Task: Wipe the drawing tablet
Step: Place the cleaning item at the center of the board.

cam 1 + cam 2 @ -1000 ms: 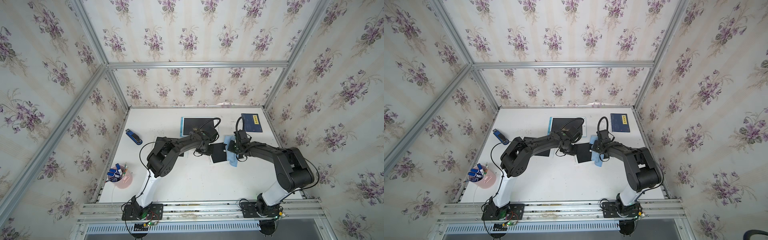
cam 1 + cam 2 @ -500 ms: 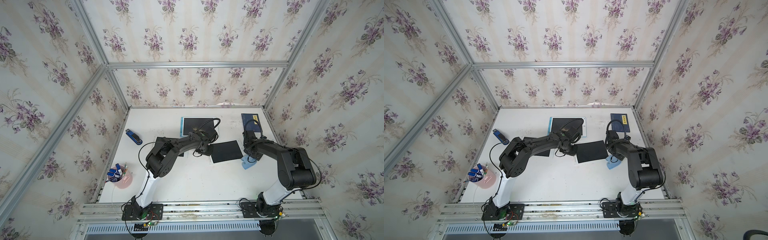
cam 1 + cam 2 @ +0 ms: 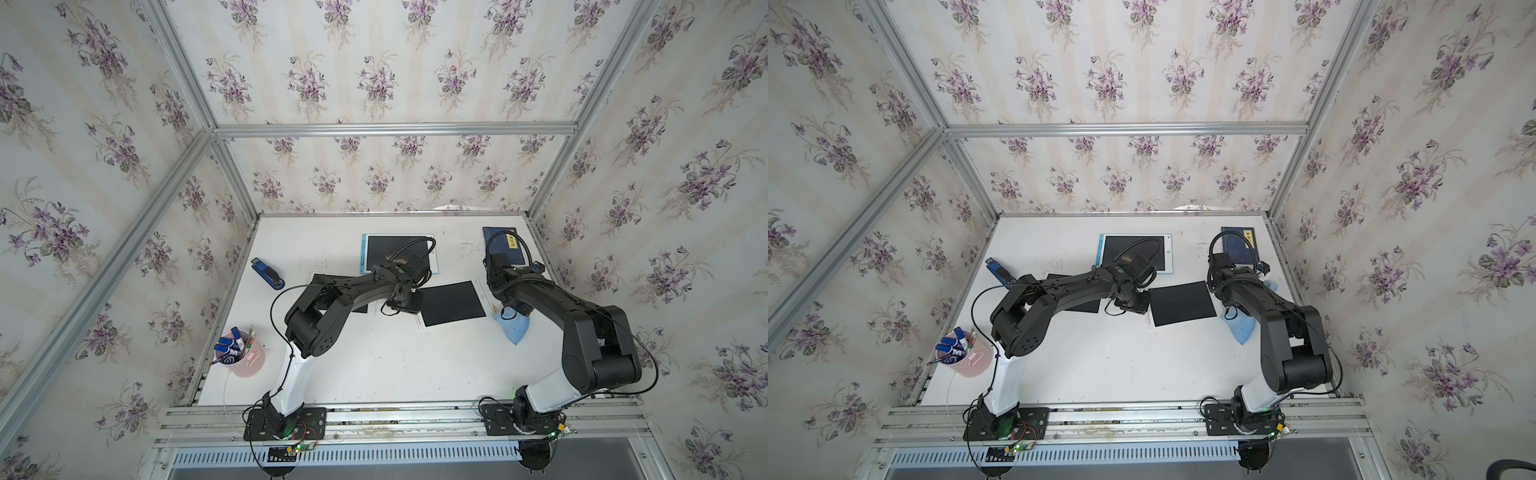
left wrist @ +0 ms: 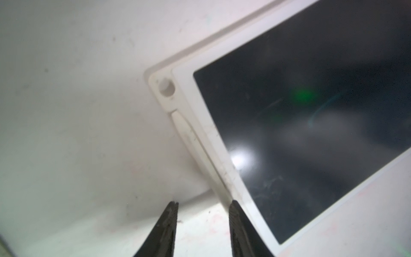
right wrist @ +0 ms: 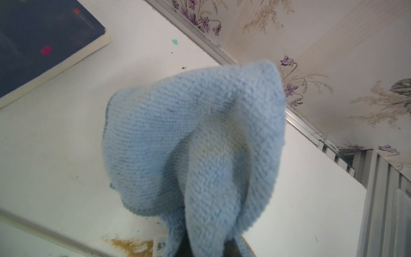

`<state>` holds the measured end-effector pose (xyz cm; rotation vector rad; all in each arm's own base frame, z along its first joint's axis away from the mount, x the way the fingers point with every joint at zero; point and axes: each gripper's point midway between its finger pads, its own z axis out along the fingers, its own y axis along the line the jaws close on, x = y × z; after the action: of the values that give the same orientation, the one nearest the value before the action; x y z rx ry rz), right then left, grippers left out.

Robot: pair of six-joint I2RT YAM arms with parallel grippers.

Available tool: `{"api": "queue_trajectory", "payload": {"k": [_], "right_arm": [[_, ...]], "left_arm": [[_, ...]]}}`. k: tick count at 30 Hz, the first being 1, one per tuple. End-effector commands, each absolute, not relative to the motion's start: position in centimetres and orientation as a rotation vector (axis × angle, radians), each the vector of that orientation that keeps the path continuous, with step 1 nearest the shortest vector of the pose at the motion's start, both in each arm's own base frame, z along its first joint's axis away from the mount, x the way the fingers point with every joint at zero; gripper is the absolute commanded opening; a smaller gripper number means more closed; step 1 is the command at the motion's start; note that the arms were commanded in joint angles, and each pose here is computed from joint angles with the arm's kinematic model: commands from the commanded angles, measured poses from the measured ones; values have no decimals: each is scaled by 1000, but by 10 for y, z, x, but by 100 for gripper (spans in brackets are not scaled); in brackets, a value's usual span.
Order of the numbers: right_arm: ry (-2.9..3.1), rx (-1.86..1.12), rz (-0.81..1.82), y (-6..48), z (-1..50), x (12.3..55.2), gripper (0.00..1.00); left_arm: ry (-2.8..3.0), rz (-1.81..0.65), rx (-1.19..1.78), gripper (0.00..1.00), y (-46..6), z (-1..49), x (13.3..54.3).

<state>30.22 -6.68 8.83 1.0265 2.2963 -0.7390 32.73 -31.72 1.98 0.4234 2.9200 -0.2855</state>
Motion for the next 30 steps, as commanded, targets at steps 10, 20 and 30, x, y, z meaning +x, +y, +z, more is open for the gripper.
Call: {"api": "queue_trajectory", "payload": {"k": [10,20,30], "right_arm": [[2292,1010,-782,-68,87,316,0],[2301,1329,-813,-127,66,289,0],[2207,1578,-1045,-166,62,234,0]], "left_arm": [[2894,-393,422,66,-310,55,323],[2768,-760,388,69,-323,87,324],[2741,-778,411,70,-323,90,329]]}}
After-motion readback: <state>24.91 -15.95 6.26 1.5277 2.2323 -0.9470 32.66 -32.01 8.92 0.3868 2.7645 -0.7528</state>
